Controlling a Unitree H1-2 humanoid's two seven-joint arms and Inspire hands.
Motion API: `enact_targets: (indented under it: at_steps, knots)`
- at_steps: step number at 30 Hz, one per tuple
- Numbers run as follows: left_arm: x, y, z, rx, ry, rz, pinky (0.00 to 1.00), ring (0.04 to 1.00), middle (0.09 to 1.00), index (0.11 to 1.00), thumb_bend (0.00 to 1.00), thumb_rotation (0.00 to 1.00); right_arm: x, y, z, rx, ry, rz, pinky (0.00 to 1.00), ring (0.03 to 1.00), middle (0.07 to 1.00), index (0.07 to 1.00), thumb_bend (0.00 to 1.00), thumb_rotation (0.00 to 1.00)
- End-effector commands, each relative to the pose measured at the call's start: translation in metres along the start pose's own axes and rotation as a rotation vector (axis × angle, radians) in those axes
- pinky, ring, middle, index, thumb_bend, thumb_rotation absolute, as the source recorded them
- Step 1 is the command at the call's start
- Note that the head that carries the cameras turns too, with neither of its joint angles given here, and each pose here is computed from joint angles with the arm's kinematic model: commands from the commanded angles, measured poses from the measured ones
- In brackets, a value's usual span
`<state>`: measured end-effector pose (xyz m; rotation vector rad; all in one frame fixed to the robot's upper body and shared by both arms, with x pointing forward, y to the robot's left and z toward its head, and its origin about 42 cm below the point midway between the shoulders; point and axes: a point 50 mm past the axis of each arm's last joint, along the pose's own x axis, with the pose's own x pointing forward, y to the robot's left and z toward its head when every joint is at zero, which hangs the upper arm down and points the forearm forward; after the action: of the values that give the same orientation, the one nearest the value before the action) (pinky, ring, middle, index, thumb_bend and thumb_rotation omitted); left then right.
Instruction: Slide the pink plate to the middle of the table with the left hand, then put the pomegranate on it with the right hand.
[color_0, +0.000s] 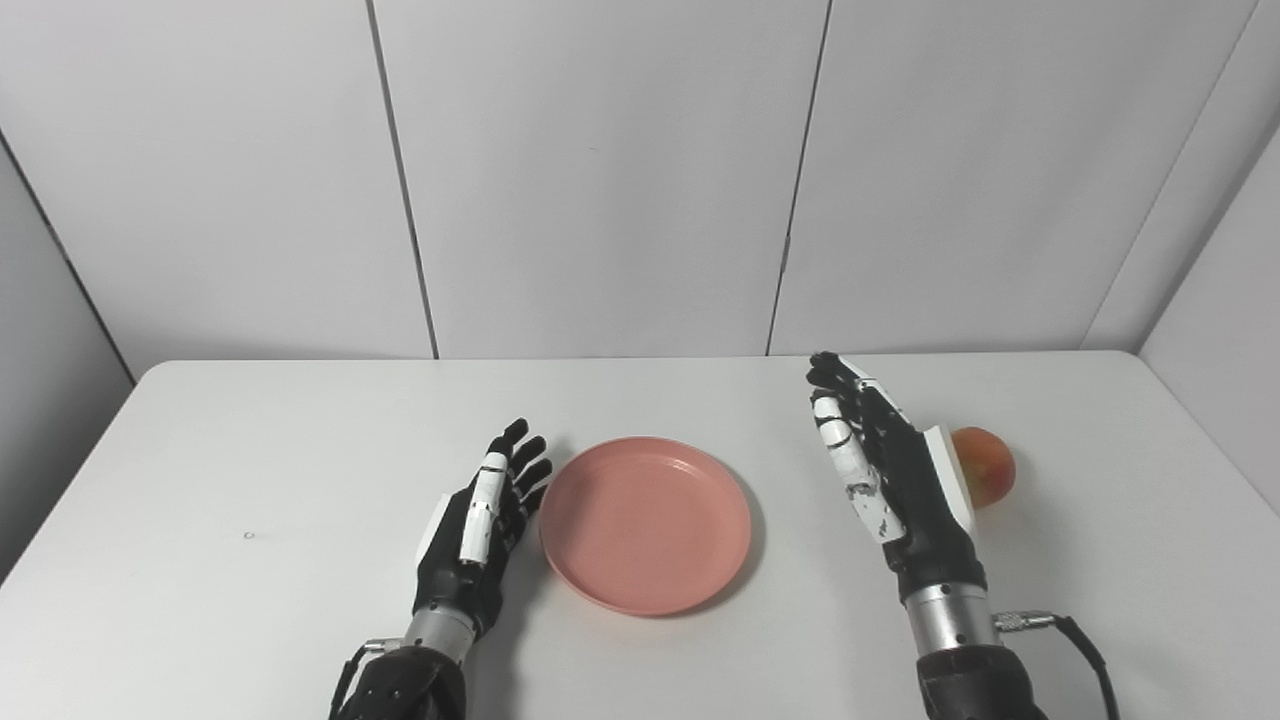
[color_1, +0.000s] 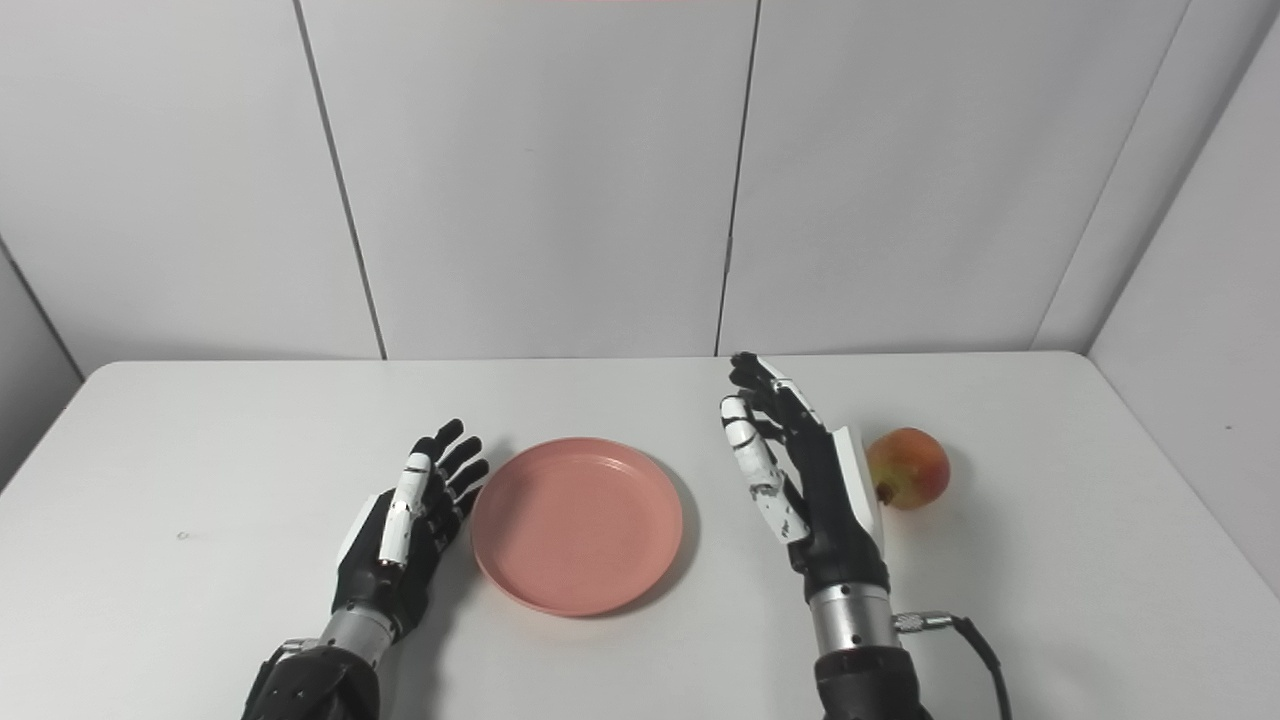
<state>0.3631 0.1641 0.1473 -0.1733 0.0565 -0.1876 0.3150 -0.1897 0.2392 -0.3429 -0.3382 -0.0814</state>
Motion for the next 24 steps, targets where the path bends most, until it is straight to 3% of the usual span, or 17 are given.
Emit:
enact_targets:
  at_steps: [1,14,17,24]
  knots:
    - [-0.001,0.003,0.006,-0.006,-0.007,-0.006,0.93,0.924,0.934,0.919,0.42,1.0,0.015,-0.016,0.024,-0.038,-0.11,-0.052,0.73,0.796,0.816,0.823,0.37,0.93]
    - [0.0,0.017,-0.001,-0.038,0.009,-0.009,0.94,0.933,0.94,0.927,0.43,1.0,0.038,-0.072,0.031,-0.351,-0.168,-0.156,0.69,0.799,0.827,0.843,0.56,0.8]
    - [0.001,0.019,-0.001,-0.031,0.01,-0.011,0.94,0.934,0.941,0.929,0.43,1.0,0.04,-0.085,0.03,-0.4,-0.168,-0.179,0.74,0.818,0.838,0.85,0.6,0.65]
    - [0.002,0.025,-0.004,-0.053,0.014,-0.022,0.95,0.941,0.946,0.934,0.43,1.0,0.035,-0.101,0.019,-0.46,-0.122,-0.225,0.8,0.852,0.868,0.894,0.72,0.47]
